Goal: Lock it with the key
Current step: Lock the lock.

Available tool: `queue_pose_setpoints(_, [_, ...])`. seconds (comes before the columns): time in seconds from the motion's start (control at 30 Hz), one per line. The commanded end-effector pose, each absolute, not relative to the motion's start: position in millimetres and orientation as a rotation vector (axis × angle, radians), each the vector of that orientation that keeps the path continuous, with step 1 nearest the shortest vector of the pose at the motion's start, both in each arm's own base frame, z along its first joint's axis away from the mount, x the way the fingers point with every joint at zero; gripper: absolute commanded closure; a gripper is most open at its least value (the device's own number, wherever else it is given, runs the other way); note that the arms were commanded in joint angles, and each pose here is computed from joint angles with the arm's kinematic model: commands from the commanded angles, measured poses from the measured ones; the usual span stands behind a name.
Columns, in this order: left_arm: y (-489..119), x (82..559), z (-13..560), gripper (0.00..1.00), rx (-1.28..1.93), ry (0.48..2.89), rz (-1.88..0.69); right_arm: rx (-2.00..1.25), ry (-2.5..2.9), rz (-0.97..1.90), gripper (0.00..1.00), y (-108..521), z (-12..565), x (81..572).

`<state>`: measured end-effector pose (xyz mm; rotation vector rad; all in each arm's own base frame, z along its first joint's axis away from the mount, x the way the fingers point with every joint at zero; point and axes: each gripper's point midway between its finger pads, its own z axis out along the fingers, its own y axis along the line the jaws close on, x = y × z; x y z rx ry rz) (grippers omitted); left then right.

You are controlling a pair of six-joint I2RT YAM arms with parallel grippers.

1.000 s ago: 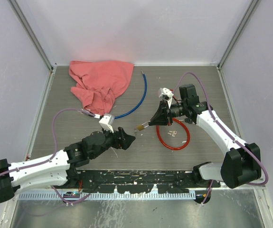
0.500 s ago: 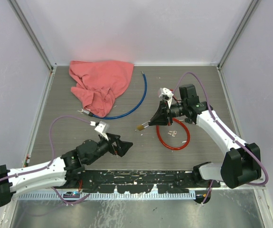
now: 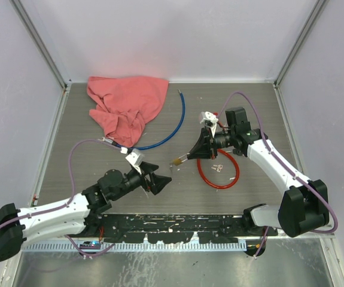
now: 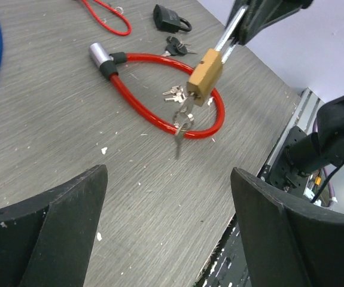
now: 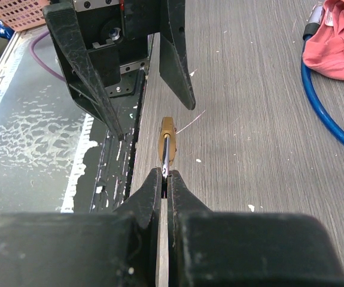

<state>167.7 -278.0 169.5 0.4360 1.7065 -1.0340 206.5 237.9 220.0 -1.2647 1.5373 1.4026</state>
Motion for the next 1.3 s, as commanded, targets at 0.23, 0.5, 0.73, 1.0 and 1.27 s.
queue_pose_setpoints(0.23, [-308, 180, 228, 0.34, 0.438, 1.501, -1.123, -1.284, 1.446, 1.403, 0.99, 238, 238, 203])
queue_pose_setpoints(0.5, [-312, 190, 224, 0.51, 0.423, 1.528, -1.083, -1.285, 1.443, 1.406, 0.99, 238, 239, 202])
queue_pose_setpoints(0.73, [-316, 196, 212, 0.58, 0.418, 1.566, -1.063, -1.285, 1.442, 1.406, 0.99, 238, 239, 202])
queue_pose_setpoints(1.0, [-318, 198, 211, 0.67, 0.415, 1.57, -1.06, -1.287, 1.44, 1.405, 0.99, 238, 239, 202])
queue_pose_setpoints(1.27, [-320, 200, 212, 0.69, 0.419, 1.567, -1.056, -1.285, 1.442, 1.404, 0.99, 238, 239, 202])
